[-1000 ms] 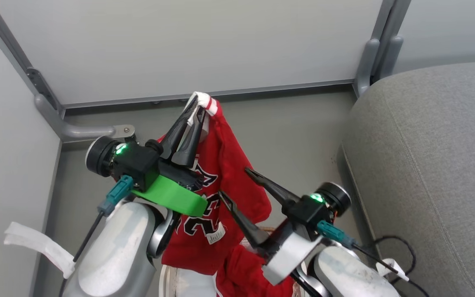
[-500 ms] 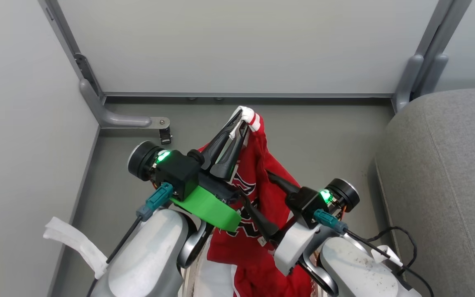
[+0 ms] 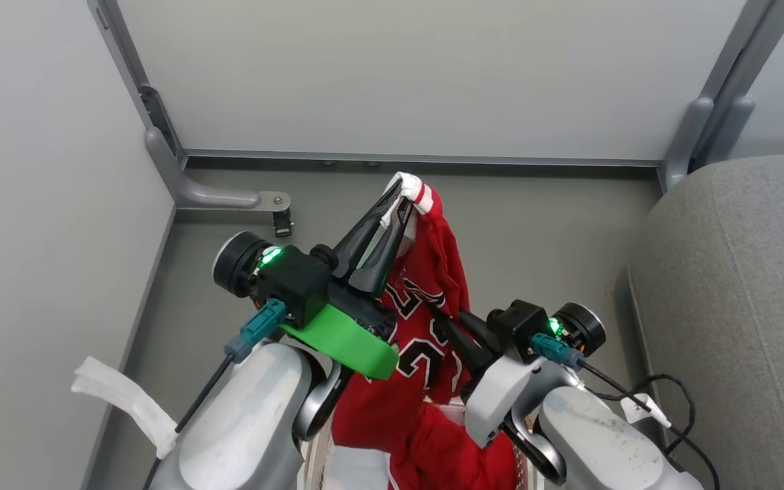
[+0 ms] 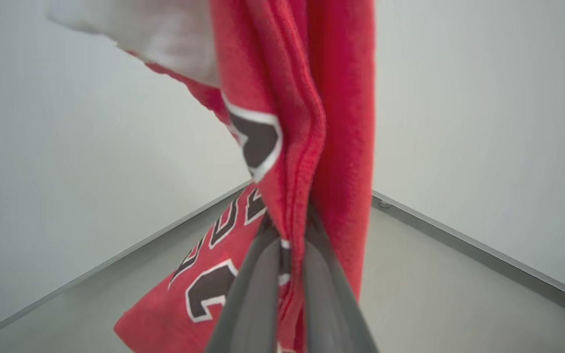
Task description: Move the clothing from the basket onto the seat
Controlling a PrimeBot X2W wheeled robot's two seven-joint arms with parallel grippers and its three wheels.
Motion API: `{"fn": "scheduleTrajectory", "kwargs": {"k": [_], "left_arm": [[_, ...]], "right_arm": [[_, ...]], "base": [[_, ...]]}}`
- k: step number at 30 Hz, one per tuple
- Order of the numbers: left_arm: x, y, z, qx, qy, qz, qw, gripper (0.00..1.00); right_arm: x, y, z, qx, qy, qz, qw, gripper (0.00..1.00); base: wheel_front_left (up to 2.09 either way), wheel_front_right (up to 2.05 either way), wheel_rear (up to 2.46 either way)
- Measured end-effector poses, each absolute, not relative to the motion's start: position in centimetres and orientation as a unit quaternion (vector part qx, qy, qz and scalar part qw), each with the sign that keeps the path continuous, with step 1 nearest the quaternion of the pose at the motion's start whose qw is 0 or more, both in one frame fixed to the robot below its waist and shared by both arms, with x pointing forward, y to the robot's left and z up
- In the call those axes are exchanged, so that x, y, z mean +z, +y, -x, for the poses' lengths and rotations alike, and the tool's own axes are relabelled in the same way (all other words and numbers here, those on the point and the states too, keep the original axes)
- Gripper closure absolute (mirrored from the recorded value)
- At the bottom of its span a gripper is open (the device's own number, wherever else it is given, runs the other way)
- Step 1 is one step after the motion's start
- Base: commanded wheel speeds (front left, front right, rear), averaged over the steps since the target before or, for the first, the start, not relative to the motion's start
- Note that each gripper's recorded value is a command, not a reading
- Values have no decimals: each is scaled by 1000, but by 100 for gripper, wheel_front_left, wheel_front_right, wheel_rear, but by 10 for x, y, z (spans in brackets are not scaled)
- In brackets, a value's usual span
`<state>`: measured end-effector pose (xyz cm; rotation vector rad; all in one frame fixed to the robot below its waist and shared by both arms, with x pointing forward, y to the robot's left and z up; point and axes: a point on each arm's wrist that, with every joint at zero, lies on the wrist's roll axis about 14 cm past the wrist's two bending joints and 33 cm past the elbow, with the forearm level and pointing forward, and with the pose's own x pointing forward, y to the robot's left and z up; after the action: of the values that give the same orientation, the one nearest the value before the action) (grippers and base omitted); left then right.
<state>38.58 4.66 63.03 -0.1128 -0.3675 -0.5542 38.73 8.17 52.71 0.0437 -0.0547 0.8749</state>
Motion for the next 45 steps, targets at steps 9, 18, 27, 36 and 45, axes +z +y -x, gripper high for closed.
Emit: {"fn": "scheduleTrajectory", "kwargs": {"k": [9, 18, 27, 36, 45], "left_arm": [[603, 28, -397, -293, -144, 61, 943, 0], [579, -39, -398, -378, -110, 73, 916, 0], [555, -111, -382, -474, -79, 76, 873, 0], [524, -140, -374, -528, -43, 78, 845, 0], [473, -120, -394, -522, 13, 82, 849, 0]], "right_arm": [[518, 21, -396, 338, -21, -29, 940, 100], [520, -67, -389, 215, -34, -24, 976, 100], [509, -163, -360, 68, -24, -16, 997, 100], [521, -221, -366, -4, -27, 56, 998, 100], [584, -289, -435, -47, -63, 213, 974, 100]], "base": [[0, 0, 0], [0, 0, 0], [0, 0, 0], [0, 0, 0], [0, 0, 0]]}}
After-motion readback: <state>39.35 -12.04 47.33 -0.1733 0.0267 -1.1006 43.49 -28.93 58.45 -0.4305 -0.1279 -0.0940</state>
